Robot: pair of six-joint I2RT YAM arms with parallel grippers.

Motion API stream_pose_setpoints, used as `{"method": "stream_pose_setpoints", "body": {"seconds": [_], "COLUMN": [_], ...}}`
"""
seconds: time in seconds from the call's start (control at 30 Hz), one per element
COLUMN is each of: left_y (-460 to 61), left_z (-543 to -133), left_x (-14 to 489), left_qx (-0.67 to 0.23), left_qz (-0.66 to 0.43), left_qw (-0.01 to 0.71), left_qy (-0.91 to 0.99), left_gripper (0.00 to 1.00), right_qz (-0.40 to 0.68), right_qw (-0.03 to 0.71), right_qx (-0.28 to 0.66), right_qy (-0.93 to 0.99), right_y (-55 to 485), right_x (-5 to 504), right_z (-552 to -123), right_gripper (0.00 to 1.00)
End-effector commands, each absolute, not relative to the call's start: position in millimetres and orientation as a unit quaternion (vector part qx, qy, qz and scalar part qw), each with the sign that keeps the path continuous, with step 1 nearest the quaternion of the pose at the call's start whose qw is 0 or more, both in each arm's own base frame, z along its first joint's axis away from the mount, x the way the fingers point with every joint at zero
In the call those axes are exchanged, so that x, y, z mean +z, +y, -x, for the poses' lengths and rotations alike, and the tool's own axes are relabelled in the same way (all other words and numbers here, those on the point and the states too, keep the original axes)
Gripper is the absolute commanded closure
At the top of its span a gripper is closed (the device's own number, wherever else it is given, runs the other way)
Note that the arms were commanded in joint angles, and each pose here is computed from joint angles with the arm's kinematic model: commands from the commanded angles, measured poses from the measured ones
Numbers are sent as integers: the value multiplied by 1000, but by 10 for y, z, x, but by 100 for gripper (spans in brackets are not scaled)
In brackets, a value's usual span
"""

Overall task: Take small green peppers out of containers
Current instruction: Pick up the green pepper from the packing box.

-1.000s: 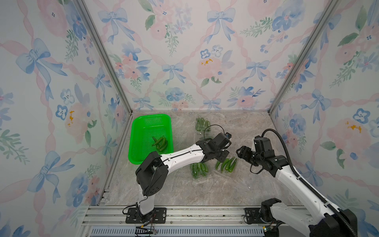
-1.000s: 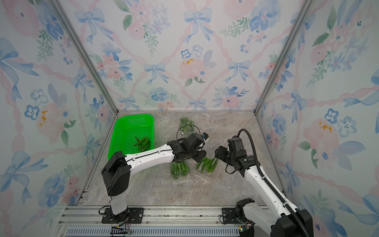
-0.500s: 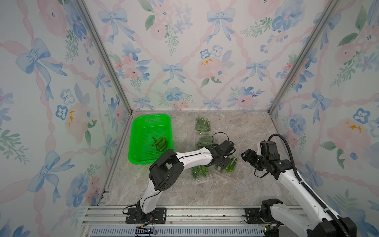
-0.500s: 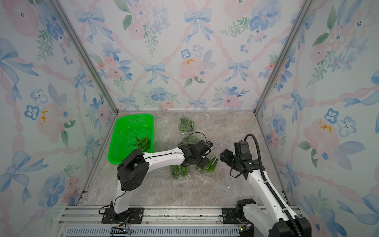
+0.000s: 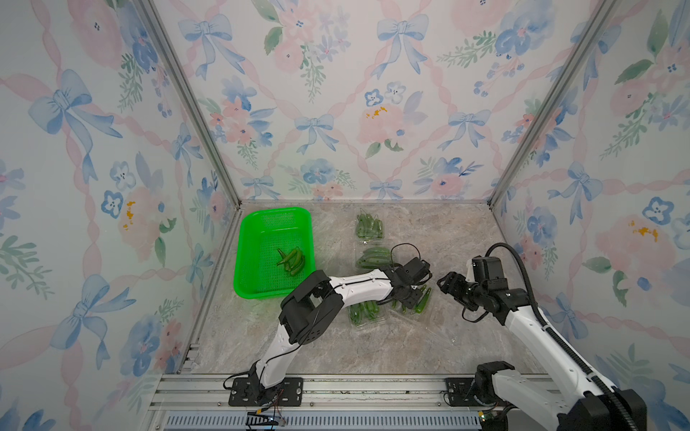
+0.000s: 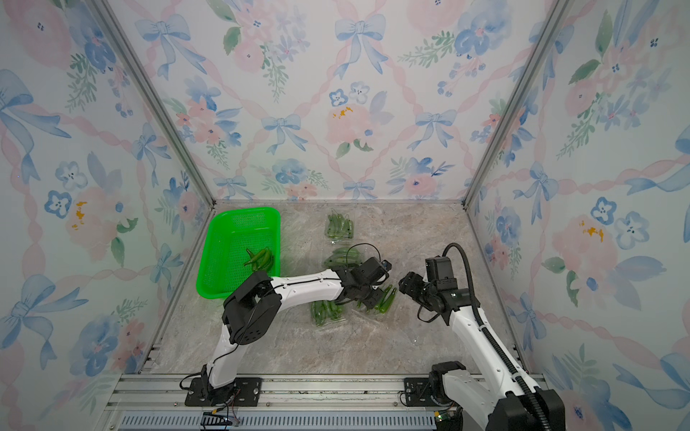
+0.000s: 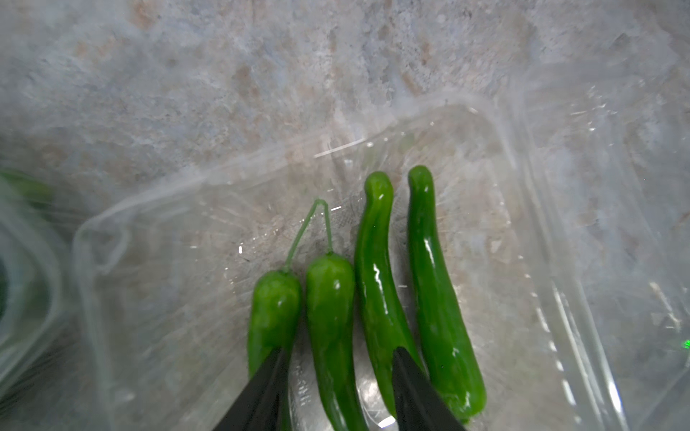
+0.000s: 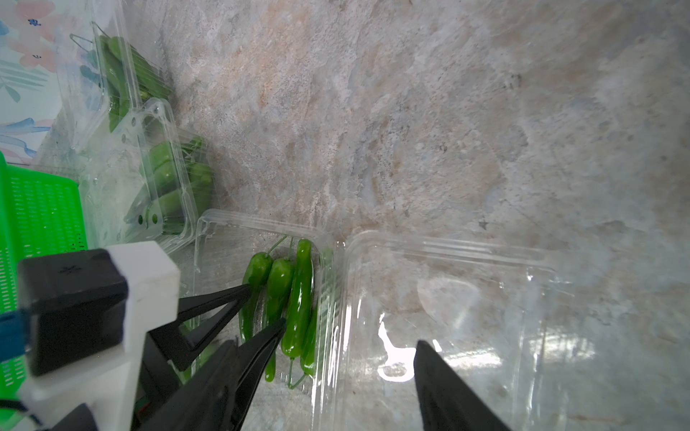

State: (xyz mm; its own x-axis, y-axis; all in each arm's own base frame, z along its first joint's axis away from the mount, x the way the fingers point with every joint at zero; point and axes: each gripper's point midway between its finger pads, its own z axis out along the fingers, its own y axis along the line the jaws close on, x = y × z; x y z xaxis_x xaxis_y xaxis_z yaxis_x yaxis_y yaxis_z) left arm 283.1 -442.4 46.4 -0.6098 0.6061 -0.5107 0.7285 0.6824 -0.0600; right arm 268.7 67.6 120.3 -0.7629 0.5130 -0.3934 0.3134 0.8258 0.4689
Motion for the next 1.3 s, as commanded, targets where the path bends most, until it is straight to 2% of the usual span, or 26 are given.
{"method": "stream_pose_setpoints", "body": {"seconds": [0.0, 0.53, 0.9, 1.27], "left_y": [-4474, -4462, -4396, -4414], "left_z": [-2802, -2921, -3007, -2991], "left_x": [394, 210, 201, 228], "left_qx": [-136, -138, -134, -138], "left_qz": [-379, -333, -304, -308], "left_qw": [220, 204, 205, 205], "left_qy": [889, 910, 921, 919], "left_gripper": [52, 66, 65, 84], "right_qz": [-215, -219, -217, -217], "right_qw": [263, 266, 269, 267], "right_qx": [191, 189, 191, 195], "right_qy": [921, 920, 919, 918], "right_y": [669, 615, 614, 624], "right_x": [1207, 1200, 1222, 1209], "right_z": [-2699, -2651, -2656, -2656], "right_gripper": [26, 26, 26, 27]}}
